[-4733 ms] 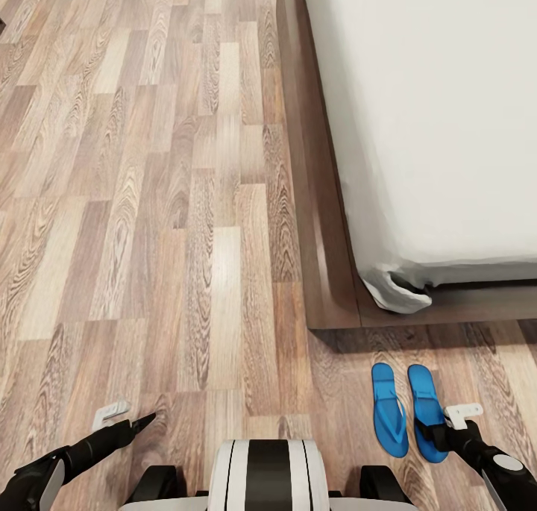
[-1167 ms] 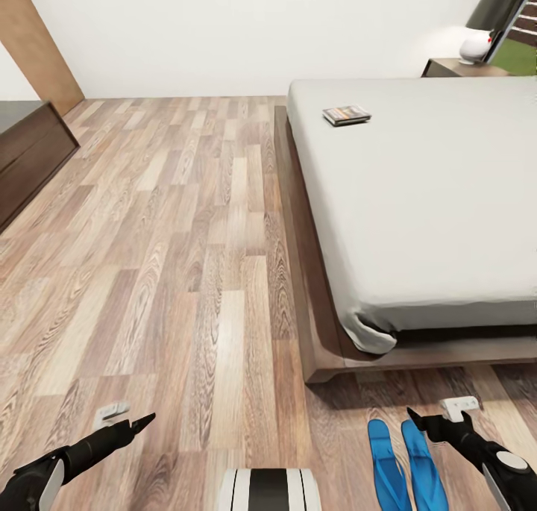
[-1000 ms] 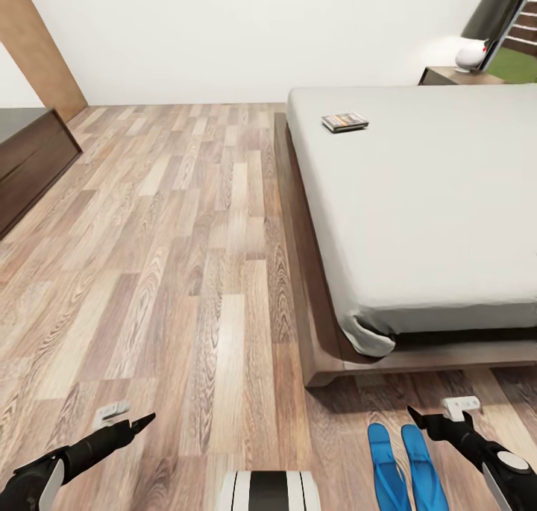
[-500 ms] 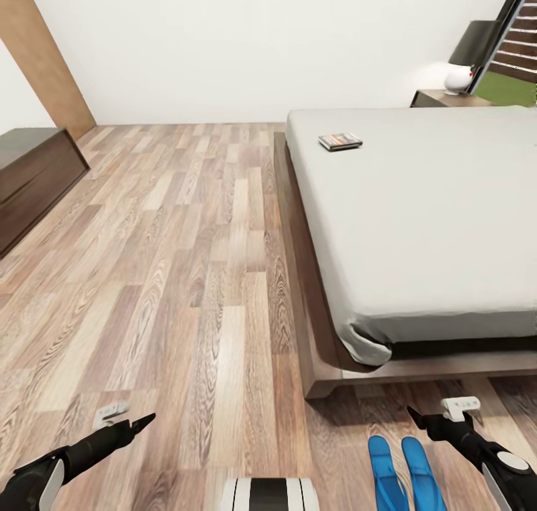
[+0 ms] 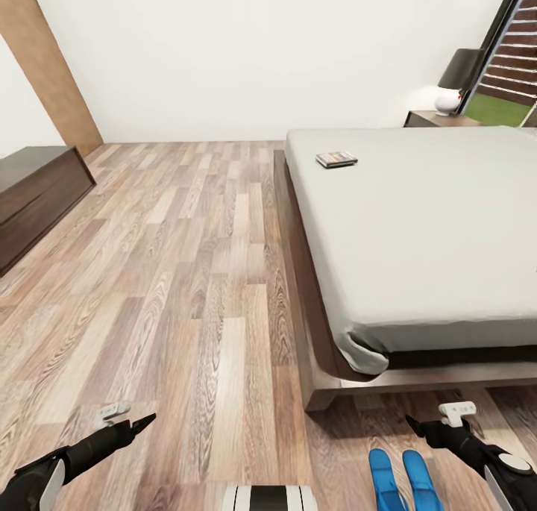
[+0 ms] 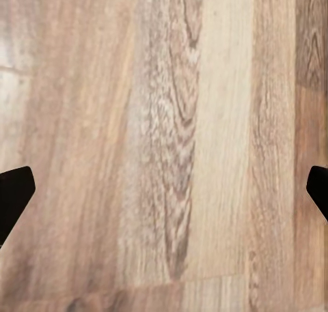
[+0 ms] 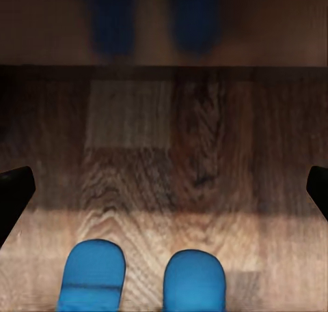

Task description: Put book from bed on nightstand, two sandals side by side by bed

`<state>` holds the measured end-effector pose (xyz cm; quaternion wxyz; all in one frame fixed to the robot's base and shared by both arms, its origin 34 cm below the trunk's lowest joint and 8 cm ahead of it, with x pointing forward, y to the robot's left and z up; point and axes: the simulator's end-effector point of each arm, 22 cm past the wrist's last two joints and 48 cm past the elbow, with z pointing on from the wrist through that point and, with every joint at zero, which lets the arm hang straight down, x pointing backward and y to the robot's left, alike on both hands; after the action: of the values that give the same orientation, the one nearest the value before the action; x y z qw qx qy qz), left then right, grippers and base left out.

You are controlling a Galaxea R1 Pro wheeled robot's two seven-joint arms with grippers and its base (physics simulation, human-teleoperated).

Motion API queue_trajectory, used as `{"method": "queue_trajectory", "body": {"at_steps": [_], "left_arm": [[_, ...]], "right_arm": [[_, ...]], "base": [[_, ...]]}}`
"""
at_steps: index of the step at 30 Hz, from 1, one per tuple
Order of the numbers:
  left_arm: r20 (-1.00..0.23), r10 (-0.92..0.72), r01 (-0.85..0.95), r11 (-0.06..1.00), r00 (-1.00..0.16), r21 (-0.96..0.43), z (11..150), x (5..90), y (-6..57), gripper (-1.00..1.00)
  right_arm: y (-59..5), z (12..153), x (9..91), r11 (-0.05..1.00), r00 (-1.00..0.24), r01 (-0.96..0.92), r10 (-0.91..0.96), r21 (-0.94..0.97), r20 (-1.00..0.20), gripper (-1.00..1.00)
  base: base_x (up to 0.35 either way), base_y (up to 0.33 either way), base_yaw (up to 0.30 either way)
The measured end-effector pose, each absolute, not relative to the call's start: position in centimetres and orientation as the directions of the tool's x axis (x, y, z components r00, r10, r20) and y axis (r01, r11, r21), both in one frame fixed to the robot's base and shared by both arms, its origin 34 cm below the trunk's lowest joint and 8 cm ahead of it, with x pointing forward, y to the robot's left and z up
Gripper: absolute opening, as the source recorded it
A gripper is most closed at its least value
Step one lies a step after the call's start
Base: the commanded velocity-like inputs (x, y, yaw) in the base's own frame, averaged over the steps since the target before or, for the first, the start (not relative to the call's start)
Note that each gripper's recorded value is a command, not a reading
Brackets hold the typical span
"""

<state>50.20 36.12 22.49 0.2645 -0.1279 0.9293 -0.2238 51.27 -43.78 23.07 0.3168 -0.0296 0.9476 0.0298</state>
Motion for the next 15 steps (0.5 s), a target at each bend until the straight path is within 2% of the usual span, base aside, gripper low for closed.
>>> {"method": "queue_trajectory", "body": {"at_steps": [5,9,15], "left_arm": [[-0.448,-0.357,-0.108,0.864,-0.820,-0.491,23.3,50.7,35.7,1.00],[-0.439,-0.362,-0.111,0.858,-0.822,-0.501,23.5,50.4,35.2,1.00],[-0.423,-0.360,-0.101,0.847,-0.832,-0.521,23.5,49.9,33.4,1.00]], "right_arm": [[-38.2,23.8,49.8,0.946,-0.819,-0.195,-0.011,0.260,-0.574,1.00],[-36.1,24.2,48.5,0.913,-0.855,-0.189,0.028,0.361,-0.518,1.00],[-35.6,24.3,47.6,0.903,-0.870,-0.167,0.053,0.395,-0.489,1.00]], "base": [[0.000,0.000,0.000],[0.000,0.000,0.000],[0.000,0.000,0.000]]}}
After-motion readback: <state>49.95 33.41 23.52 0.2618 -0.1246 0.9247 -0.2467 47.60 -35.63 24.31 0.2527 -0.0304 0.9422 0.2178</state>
